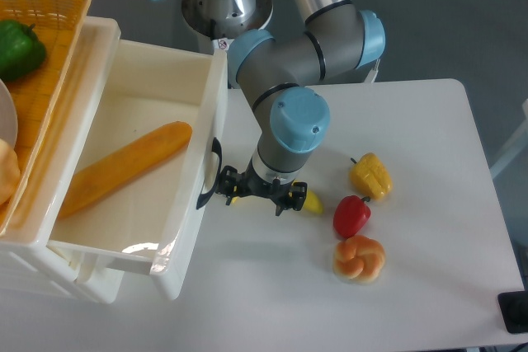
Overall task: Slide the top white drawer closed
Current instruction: 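Push the drawer front with the gripper, sliding the drawer into the unit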
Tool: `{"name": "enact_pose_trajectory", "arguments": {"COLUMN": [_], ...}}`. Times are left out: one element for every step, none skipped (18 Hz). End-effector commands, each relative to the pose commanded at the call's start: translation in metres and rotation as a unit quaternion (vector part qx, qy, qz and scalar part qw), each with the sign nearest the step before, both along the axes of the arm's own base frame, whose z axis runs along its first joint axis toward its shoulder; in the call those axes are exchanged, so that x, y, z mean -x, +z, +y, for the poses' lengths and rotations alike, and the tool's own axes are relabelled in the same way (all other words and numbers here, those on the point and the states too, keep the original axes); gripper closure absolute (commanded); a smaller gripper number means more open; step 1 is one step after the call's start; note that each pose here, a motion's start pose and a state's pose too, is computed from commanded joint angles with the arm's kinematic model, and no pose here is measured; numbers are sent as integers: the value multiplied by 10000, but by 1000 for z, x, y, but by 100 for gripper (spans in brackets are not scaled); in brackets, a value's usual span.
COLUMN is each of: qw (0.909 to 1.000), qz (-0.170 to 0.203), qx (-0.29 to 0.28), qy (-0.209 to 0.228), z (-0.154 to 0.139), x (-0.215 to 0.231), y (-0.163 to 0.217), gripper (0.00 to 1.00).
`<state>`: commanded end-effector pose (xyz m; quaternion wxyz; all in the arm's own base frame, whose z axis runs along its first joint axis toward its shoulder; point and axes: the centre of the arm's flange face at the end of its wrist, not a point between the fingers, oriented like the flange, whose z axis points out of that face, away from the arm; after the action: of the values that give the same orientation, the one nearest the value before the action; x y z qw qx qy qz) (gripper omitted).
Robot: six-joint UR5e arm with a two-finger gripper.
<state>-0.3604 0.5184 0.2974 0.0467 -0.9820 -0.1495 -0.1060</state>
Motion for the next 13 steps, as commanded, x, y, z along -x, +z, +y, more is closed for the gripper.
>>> {"name": "enact_pose_trajectory", "arguments": {"qw": [10000,10000,10000,10000,10000,10000,10000,10000,10000,10000,9999,9999,9999], "qz": [11,7,1,-16,-13,-13,-25,-30,-36,-46,-52,-35,-46], "qx": [-10,-16,-11,4,12,22,32,36,43,41,46,41,41], "qy": [0,0,0,-7,-23,-39,-39,-47,-47,-61,-77,-115,-138], "z": [0,0,0,0,1,1,1,1,1,1,2,3,4], "x": [0,0,-1,-2,-5,-7,-7,-8,-9,-10,-12,-17,-20], "y": [1,2,3,2,3,4,5,5,5,6,8,12,13], "gripper": [0,0,0,0,0,0,0,0,0,0,0,0,0]}}
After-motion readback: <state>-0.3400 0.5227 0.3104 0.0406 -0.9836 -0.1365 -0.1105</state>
